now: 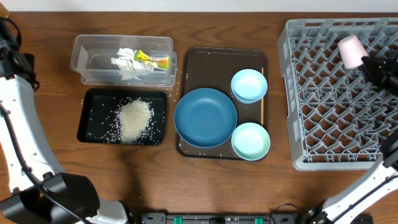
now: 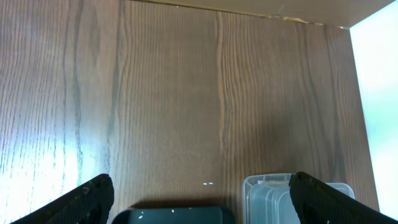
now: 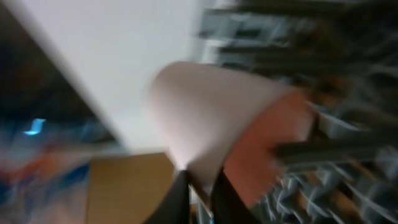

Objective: Sort waste into correct bins and load items into the dishwasher rack
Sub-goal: 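Carry the pink cup right and set it upside down in the rack, then open the right gripper and raise it off the pink cup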

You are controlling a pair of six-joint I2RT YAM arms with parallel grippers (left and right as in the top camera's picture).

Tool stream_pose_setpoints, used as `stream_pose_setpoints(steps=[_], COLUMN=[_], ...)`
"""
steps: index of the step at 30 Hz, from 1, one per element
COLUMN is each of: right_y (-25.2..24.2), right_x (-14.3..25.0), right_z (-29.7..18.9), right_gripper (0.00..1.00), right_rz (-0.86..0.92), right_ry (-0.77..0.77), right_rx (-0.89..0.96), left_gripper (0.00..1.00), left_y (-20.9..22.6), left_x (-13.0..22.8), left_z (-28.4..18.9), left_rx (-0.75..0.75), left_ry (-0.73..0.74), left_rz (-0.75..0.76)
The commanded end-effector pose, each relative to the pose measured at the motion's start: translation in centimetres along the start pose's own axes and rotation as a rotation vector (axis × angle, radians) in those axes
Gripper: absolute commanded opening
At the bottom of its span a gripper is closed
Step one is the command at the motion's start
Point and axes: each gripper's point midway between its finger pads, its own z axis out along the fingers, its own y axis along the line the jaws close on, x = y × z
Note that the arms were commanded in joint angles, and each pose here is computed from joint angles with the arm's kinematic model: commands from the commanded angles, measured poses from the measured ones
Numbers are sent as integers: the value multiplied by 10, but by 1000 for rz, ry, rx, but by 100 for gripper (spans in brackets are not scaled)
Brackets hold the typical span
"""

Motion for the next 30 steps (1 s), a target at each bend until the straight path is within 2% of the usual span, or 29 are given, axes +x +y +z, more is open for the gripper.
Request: stream_pose_setpoints(steps=[1, 8, 13, 14, 16, 17, 18, 19, 20, 21, 25, 26, 30], right_y=[-9, 32, 83, 93, 118, 127, 134, 139, 140, 136, 106, 96, 71], right_x=[-20, -11, -1, 2, 8, 11, 14, 19, 22, 25, 30, 31, 25], right_z=[-30, -102, -129, -127, -114, -104, -93, -79, -67, -56, -24, -14, -4], right_gripper=[14, 22, 25, 31, 99, 99, 84, 45, 23, 16, 8, 1, 1], right_rz=[-219, -272, -363, -390, -458, -486, -523, -583, -629, -663, -687, -700, -718], right_ry=[-192, -392, -515, -522, -528, -516, -494, -453, -425, -403, -388, -386, -408], right_rx=[356, 717, 785, 773, 729, 699, 666, 648, 653, 691, 898, 965, 1119], left_gripper=[92, 92, 92, 92, 92, 92, 92, 92, 92, 92, 92, 92, 92], left_y=[2, 2, 2, 2, 2, 2, 2, 2, 2, 2, 2, 2, 2], left_x=[-1, -1, -1, -1, -1, -1, -1, -1, -1, -1, -1, -1, -1], left_z=[0, 0, 0, 0, 0, 0, 0, 0, 0, 0, 0, 0, 0], left_rx=[-10, -10, -10, -10, -10, -10, -10, -10, -10, -10, -10, -10, -10], left_ry=[-6, -6, -6, -6, -6, -6, -6, -6, -6, -6, -6, -6, -6], left_rz=[10, 10, 10, 10, 10, 10, 10, 10, 10, 10, 10, 10, 10])
